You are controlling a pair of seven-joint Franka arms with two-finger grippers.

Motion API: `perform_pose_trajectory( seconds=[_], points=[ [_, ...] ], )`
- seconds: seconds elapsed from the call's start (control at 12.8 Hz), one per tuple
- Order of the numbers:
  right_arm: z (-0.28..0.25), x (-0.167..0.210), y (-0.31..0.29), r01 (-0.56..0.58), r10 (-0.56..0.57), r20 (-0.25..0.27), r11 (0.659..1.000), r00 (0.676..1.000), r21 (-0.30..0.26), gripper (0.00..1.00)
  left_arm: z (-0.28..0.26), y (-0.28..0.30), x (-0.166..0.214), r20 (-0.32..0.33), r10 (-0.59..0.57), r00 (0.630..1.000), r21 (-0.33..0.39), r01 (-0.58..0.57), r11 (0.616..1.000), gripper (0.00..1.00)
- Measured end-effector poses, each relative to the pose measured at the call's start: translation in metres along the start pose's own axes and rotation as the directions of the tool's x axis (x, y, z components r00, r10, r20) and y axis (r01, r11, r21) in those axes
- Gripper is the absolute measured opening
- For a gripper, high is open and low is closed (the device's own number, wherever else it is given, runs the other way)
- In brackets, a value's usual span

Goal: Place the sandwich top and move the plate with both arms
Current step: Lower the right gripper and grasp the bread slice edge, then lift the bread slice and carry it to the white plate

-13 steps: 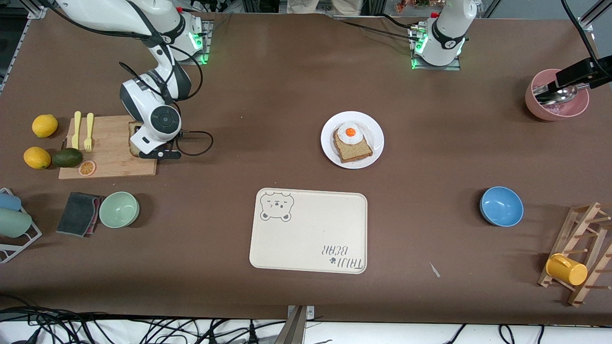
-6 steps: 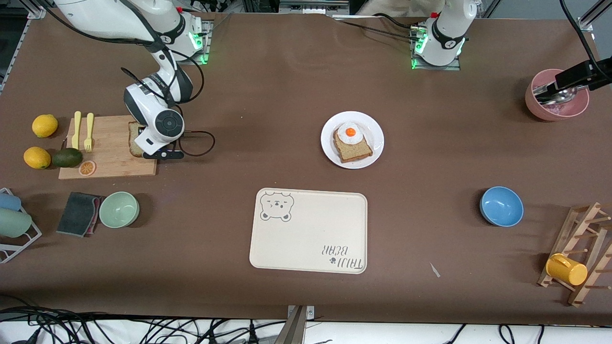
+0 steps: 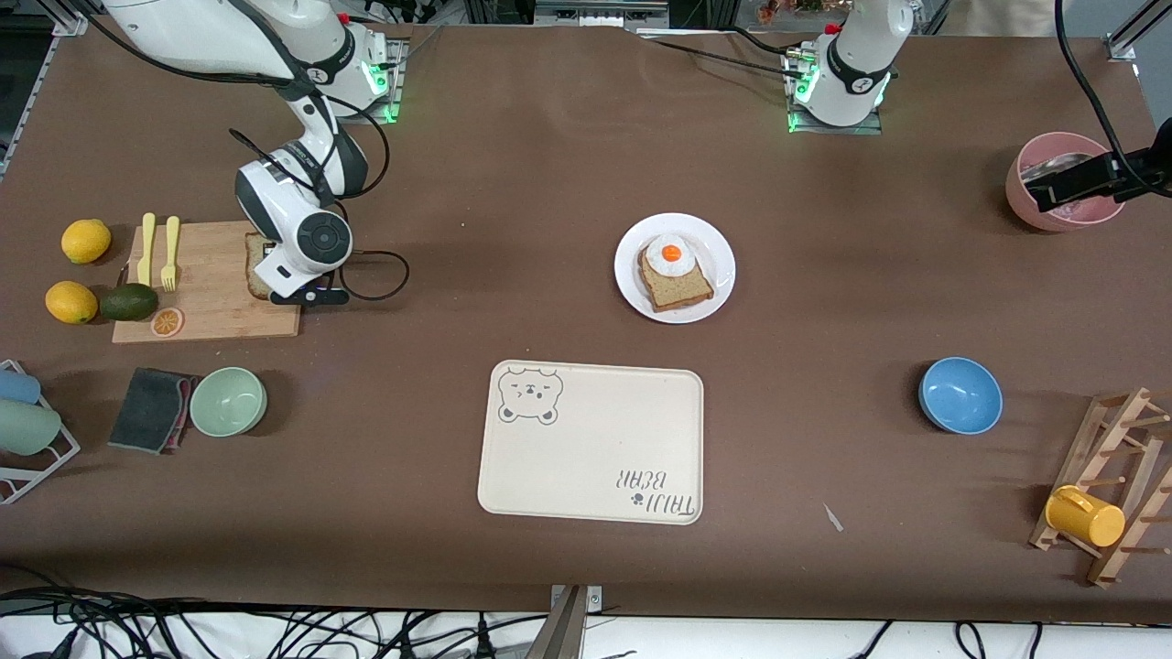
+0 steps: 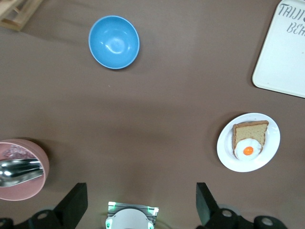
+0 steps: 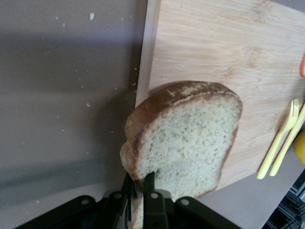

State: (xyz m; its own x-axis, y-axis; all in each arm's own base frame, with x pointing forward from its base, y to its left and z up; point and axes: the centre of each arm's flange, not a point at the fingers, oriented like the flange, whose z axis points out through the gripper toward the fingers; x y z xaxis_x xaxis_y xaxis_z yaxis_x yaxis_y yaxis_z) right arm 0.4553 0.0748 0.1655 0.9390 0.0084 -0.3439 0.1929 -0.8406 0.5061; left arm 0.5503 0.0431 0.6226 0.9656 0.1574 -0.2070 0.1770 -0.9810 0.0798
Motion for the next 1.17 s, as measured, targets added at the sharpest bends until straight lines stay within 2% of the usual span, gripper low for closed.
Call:
perform_pose_trajectory(
  seconds=[0.16, 0.39, 0.55, 0.7, 0.86, 1.02, 1.17],
  points=[
    [0.0, -0.003, -0.001, 0.006, -0.006, 0.017, 1.0, 1.0, -0.014, 0.11, 0.008, 0.0, 0.002, 0.017, 0.0, 1.0, -0.008, 0.0, 1.0, 1.0],
    [-0.024, -0.002, 0.005, 0.014, -0.014, -0.004, 1.0, 1.0, -0.015, 0.11, 0.015, 0.0, 0.003, 0.031, -0.001, 1.0, -0.007, 0.002, 1.0, 1.0],
    [-0.079, 0.001, 0.001, -0.002, 0.002, 0.003, 1.0, 1.0, 0.031, 0.07, 0.024, -0.002, 0.004, 0.039, -0.006, 0.999, -0.007, 0.007, 1.0, 1.0],
    [-0.162, 0.001, -0.014, -0.017, 0.016, 0.017, 0.996, 1.0, 0.089, 0.07, 0.036, -0.005, 0.003, 0.033, -0.014, 0.999, -0.007, 0.015, 1.0, 1.0],
    [-0.244, -0.005, -0.033, -0.024, 0.018, 0.032, 0.979, 0.999, 0.201, 0.07, 0.044, -0.007, -0.002, 0.021, -0.019, 1.0, -0.006, 0.019, 1.0, 1.0],
    [-0.298, -0.007, -0.062, -0.032, 0.031, 0.01, 0.965, 0.999, 0.259, 0.07, 0.042, -0.007, -0.005, 0.006, -0.02, 1.0, -0.006, 0.02, 1.0, 1.0],
    [-0.332, -0.01, -0.127, 0.032, -0.019, -0.05, 0.961, 0.999, 0.276, 0.07, 0.038, -0.006, -0.006, -0.008, -0.019, 1.0, -0.006, 0.019, 1.0, 1.0]
  ],
)
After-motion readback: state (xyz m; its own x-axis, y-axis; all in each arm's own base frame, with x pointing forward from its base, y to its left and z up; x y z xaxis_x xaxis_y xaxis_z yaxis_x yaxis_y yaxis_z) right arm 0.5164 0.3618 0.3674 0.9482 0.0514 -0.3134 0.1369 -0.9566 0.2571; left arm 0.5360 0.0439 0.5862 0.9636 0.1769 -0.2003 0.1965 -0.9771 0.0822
